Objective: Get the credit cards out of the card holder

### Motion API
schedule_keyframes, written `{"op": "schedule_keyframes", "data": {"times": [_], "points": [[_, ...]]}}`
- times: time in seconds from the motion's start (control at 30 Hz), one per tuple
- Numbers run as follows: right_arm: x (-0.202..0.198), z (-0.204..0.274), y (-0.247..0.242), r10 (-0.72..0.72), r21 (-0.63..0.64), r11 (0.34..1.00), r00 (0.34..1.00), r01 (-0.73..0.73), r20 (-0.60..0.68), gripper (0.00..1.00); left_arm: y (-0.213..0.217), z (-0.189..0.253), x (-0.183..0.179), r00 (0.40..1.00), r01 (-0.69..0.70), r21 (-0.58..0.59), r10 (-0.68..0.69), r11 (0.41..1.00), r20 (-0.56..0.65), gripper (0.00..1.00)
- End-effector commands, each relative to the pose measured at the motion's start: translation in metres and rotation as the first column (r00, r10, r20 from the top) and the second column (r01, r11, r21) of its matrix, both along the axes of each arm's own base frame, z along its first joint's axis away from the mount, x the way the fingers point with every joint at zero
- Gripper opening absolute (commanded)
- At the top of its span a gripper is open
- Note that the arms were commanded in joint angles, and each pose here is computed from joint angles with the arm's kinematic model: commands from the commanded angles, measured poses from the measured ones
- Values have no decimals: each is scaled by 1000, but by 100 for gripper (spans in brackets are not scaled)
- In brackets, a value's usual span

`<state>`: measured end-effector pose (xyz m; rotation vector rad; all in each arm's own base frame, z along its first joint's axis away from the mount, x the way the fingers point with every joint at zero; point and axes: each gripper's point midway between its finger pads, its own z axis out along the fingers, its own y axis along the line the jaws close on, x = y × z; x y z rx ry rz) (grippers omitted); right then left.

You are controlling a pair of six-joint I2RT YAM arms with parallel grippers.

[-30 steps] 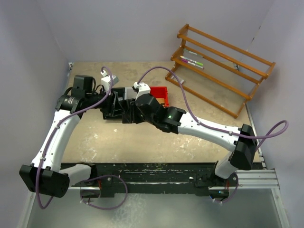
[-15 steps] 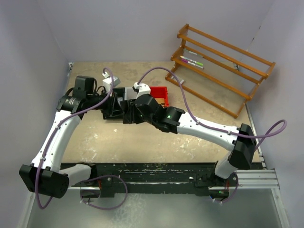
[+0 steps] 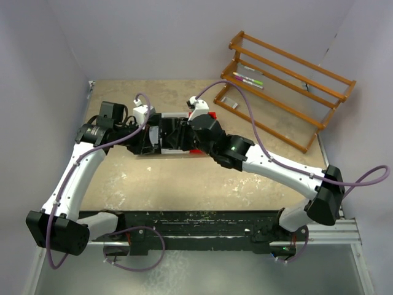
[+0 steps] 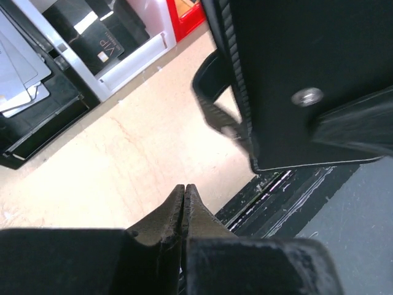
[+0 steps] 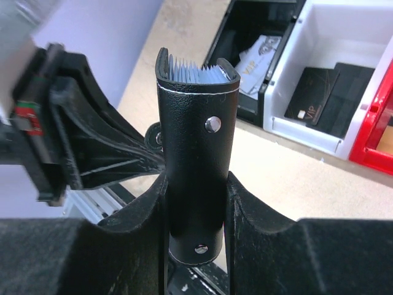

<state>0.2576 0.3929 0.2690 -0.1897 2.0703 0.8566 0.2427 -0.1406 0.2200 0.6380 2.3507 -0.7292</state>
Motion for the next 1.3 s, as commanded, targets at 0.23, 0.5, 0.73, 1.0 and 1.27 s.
{"op": "schedule_keyframes", "data": {"times": [0.23, 0.5, 0.73, 1.0, 1.27], "points": [[1, 55, -8, 22, 198, 979, 997, -37, 79, 0, -8, 30, -13, 996, 76, -57, -73, 995, 56, 95], [6, 60, 10, 60, 196, 977, 992, -81, 108, 0, -33, 66, -8, 992, 114, -228, -99, 967, 74, 97], [-2, 62, 10, 91, 213, 970, 989, -115, 119, 0, -24, 65, 6, 992, 70, -173, -50, 982, 119, 55], [-19, 61, 14, 168, 251, 950, 981, -188, 98, 0, -17, 55, 5, 992, 53, -128, -37, 990, 122, 21], [-27, 68, 8, 184, 297, 932, 977, -209, 112, 0, -7, 49, 7, 991, 26, -73, -16, 997, 134, 0]]}}
